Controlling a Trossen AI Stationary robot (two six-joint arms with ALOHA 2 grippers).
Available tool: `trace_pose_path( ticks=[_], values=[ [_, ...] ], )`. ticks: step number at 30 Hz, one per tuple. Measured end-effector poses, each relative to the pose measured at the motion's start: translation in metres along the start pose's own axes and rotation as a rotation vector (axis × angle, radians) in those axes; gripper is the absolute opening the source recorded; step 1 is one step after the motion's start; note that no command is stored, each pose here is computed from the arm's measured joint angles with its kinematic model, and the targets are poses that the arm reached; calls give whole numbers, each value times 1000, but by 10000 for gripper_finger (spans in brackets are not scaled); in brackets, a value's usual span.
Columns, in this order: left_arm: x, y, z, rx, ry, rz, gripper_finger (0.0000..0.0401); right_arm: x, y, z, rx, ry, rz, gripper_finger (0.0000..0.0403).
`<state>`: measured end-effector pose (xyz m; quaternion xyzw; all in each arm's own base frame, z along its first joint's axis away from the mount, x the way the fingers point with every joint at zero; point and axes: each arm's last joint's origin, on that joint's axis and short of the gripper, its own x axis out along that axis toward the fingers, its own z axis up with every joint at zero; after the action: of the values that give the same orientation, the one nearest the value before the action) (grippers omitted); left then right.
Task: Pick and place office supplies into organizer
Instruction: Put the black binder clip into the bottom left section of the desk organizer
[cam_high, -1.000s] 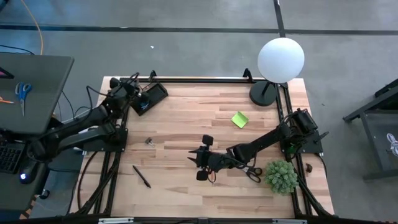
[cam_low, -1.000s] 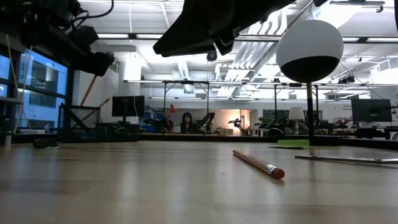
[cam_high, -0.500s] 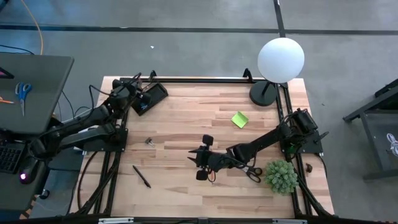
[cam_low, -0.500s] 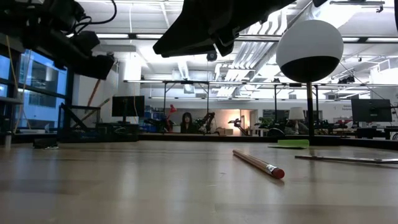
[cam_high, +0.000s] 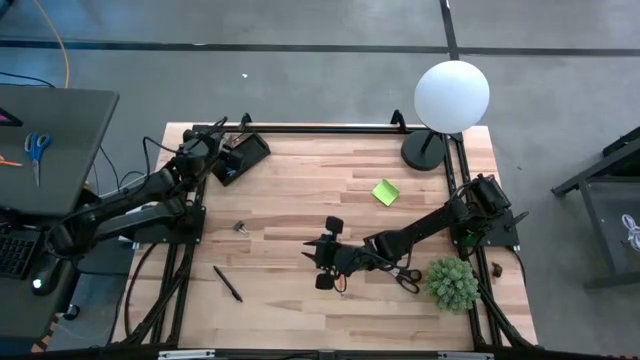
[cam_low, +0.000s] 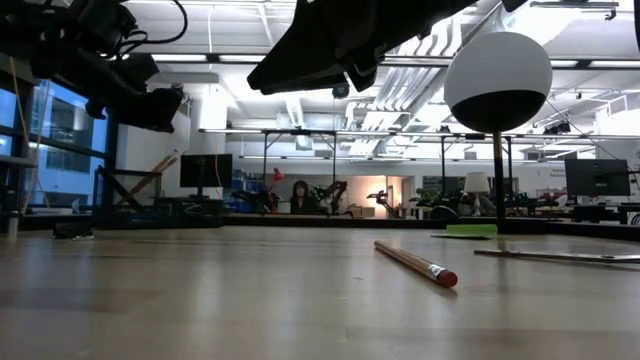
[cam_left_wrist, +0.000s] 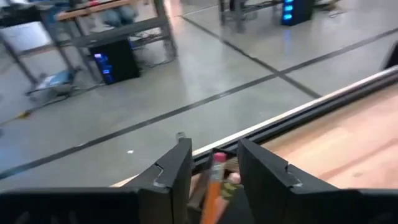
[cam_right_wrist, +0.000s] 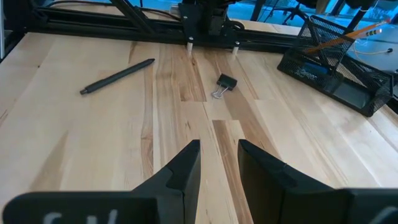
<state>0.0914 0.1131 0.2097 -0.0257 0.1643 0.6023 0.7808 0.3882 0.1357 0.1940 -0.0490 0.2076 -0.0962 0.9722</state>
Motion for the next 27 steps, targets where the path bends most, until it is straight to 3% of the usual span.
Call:
trace_pose_path(
  ticks=[4,11,15,21,27],
  values=[
    [-7,-1,13,-34,-41,-175,124,0,-1,-2,6,20,-5,99],
    [-19,-12,22,-106,-75,-596,104,2,-4,-5,29,44,-16,99],
    [-24,-27,6,-68,-48,-703,70,1,-4,-5,33,48,-16,99],
    [-40,-51,-4,-57,-132,-894,12,1,-5,-14,54,132,-32,99],
    [-57,-63,-6,-37,-159,-953,11,-1,-5,-19,63,172,-59,99]
  ],
)
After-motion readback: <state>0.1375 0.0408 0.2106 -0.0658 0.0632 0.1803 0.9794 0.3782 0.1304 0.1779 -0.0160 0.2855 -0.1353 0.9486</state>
